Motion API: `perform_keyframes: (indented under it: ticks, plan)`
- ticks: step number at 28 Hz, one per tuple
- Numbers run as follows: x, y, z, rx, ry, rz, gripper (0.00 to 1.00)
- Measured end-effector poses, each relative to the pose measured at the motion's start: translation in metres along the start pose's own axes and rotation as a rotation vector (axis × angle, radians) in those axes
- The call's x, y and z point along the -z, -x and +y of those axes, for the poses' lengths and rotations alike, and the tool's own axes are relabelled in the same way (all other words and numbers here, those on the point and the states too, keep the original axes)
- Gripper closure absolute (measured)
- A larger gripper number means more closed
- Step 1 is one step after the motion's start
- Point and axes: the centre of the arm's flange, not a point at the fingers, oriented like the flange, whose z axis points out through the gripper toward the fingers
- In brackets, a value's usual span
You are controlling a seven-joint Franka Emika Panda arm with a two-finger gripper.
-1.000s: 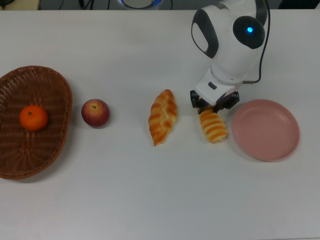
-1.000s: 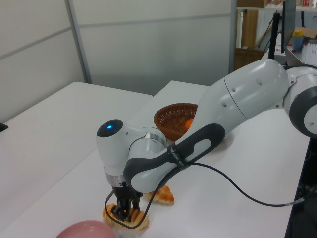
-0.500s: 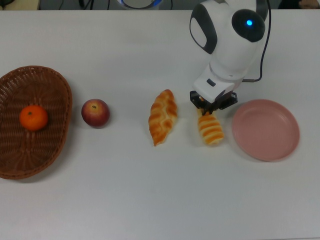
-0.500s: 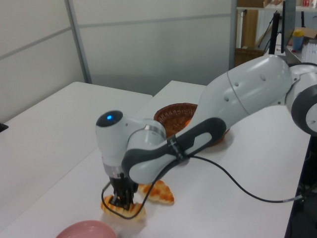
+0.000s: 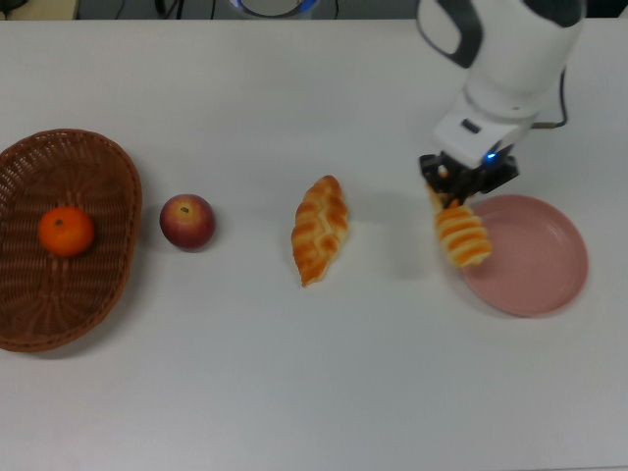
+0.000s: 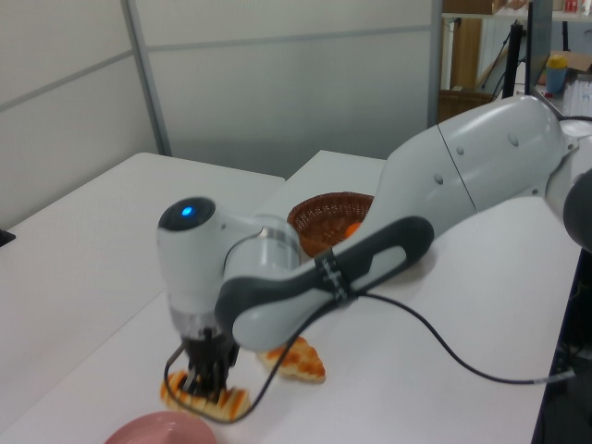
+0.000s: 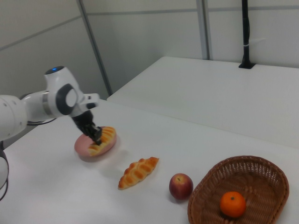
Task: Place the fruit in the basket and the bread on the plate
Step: 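Carry the striped roll onto the pink plate and release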
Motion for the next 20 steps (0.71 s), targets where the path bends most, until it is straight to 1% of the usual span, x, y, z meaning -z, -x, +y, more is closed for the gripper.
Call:
perform_keyframes:
  ticks: [4, 5, 7, 9, 10, 15, 17, 20]
  plan:
    - [0.004, 0.01, -0.028, 0.029, -0.011, 0.011, 0.86]
    - [0.004, 0.011, -0.034, 0.034, -0.016, 0.017, 0.88]
    - [0.004, 0.011, -0.037, 0.036, -0.022, 0.025, 0.89]
    - [0.004, 0.01, -0.037, 0.035, -0.028, 0.033, 0.89]
    - [0.002, 0.009, -0.037, 0.034, -0.032, 0.038, 0.81]
    - [-0.004, -0.001, -0.034, 0.023, -0.056, 0.084, 0.63]
    - [-0.007, -0.003, -0.033, 0.022, -0.055, 0.097, 0.63]
    - [-0.015, -0.005, -0.032, 0.023, -0.035, 0.108, 0.62]
